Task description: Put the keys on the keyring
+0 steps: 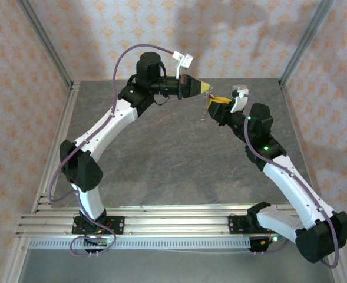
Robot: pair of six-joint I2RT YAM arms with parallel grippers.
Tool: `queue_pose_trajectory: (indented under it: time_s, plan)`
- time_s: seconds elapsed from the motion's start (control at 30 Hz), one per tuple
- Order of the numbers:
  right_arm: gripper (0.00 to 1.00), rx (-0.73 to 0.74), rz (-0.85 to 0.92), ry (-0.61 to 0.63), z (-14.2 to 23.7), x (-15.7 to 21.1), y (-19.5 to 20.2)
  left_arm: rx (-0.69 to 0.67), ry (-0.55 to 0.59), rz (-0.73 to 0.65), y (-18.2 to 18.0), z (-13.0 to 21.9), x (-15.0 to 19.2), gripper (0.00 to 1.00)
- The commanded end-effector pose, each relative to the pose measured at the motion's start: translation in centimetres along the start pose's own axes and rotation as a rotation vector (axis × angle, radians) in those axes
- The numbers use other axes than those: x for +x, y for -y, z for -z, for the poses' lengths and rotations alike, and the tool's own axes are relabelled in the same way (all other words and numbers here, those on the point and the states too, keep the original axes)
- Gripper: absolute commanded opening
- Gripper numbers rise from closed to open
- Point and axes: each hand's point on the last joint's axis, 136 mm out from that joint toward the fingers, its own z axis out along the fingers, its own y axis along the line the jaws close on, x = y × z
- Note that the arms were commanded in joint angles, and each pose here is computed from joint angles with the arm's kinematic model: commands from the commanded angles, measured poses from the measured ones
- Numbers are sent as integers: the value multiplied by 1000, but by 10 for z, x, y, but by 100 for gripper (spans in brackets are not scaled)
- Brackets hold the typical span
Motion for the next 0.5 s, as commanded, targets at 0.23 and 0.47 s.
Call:
queue_pose_trajectory:
  time_s: [0.23, 0.47]
  plan:
    - [21, -22, 31, 29, 5, -12, -10, 46, 28, -68, 26, 3, -16, 0]
    - [7, -28, 40, 31, 8, -15, -12, 47, 29, -67, 25, 3, -16, 0]
